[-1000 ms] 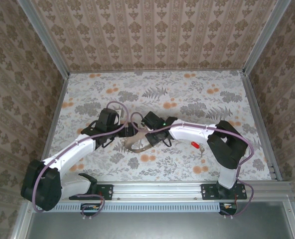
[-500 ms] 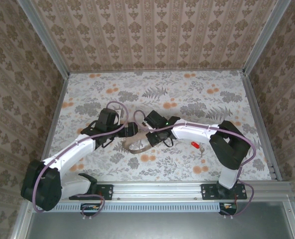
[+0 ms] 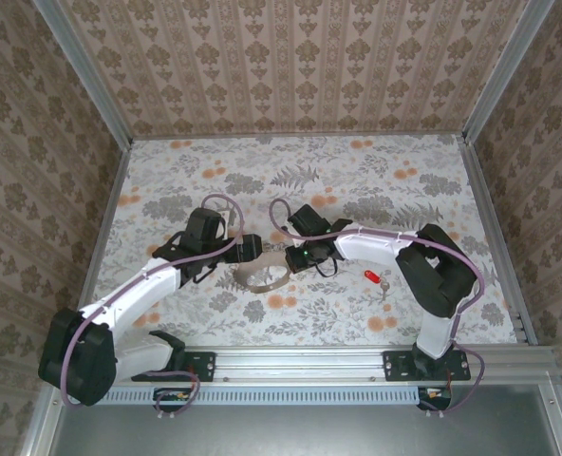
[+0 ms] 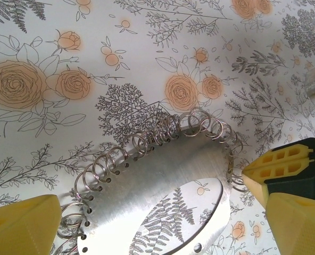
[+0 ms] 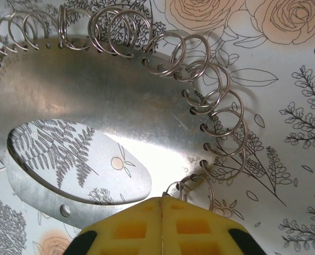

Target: Put the keys on the keyring

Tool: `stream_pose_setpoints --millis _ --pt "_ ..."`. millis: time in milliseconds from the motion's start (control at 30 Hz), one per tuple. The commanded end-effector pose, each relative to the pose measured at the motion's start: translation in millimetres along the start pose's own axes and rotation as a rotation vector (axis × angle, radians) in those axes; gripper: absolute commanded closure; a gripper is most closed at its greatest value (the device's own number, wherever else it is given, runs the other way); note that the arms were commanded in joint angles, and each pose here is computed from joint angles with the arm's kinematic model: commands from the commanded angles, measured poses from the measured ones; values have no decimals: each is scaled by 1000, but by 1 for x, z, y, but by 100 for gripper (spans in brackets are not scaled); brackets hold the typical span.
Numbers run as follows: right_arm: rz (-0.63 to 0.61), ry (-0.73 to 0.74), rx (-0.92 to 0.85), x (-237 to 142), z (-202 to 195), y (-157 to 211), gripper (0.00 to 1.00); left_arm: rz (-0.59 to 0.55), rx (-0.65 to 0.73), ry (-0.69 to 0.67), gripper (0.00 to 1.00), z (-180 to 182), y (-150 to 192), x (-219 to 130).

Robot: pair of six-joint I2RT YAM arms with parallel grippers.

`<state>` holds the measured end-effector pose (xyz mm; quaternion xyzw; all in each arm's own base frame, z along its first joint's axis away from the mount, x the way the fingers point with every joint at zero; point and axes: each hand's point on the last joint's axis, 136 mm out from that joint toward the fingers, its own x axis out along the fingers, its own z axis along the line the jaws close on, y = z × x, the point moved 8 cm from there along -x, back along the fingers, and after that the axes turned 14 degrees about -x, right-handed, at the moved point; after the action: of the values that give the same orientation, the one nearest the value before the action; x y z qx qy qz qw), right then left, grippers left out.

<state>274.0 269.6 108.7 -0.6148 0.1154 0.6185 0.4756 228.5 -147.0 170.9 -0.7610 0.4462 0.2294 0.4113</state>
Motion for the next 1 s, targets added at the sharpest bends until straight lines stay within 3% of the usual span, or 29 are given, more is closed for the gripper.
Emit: stream_pose_setpoints --millis 0,200,633,800,967 --pt "23 -25 32 9 -1 8 82 -17 -13 17 0 1 0 -4" --pt "19 -24 40 7 -1 9 73 -18 -13 18 0 1 0 -4" --pt "7 -9 65 2 -2 14 71 -19 -15 17 0 1 0 -5" --pt "-70 20 144 -19 -2 13 62 -22 -18 20 0 2 1 -5" --pt "-120 13 282 -31 -1 19 59 -24 -18 24 0 2 0 -5"
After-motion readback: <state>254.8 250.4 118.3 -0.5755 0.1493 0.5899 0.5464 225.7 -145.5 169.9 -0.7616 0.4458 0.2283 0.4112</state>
